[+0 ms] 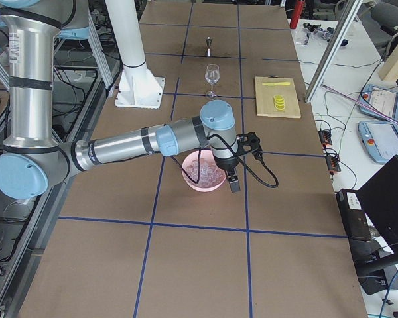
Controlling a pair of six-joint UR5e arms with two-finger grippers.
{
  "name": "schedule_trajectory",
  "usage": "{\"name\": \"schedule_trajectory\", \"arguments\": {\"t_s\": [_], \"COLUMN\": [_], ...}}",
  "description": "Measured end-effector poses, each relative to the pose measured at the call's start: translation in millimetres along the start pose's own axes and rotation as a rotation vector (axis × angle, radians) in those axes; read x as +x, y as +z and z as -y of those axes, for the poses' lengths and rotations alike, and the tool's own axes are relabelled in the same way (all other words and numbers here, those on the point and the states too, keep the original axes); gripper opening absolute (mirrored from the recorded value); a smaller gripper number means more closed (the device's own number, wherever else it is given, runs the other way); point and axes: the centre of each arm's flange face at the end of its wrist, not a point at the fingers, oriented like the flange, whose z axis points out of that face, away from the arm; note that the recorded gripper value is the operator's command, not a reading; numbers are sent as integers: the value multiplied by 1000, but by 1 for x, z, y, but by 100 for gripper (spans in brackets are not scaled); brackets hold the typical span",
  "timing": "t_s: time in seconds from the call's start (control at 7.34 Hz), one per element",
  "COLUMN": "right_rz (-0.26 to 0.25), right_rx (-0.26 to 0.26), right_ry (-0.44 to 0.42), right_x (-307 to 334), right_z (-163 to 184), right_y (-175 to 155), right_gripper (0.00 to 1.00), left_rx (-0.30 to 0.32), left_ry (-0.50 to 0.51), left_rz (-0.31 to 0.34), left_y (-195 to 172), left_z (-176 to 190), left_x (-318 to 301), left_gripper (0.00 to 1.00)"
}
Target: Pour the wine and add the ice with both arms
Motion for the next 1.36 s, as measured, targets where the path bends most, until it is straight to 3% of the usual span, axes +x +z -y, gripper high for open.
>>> {"name": "schedule_trajectory", "arguments": {"t_s": [0.27, 0.54, 0.82, 1.36], "right_rz": [0, 0, 0, 0], "right_rx": [2, 2, 0, 0], "right_ry": [-2, -1, 1, 2], "right_x": [0, 0, 1, 1], "right_z": [0, -1, -2, -2], "right_y": [0, 0, 1, 1], "right_gripper": [100, 100, 100, 100], "left_rx": [102, 174, 222, 287], "left_ry": [-41, -101, -133, -200], "left_rz": [-22, 40, 99, 142], "left_y": [15, 48, 70, 83], "left_z": [-23, -53, -89, -150], "left_x": [46, 98, 146, 223], "left_gripper": [100, 100, 100, 100]}}
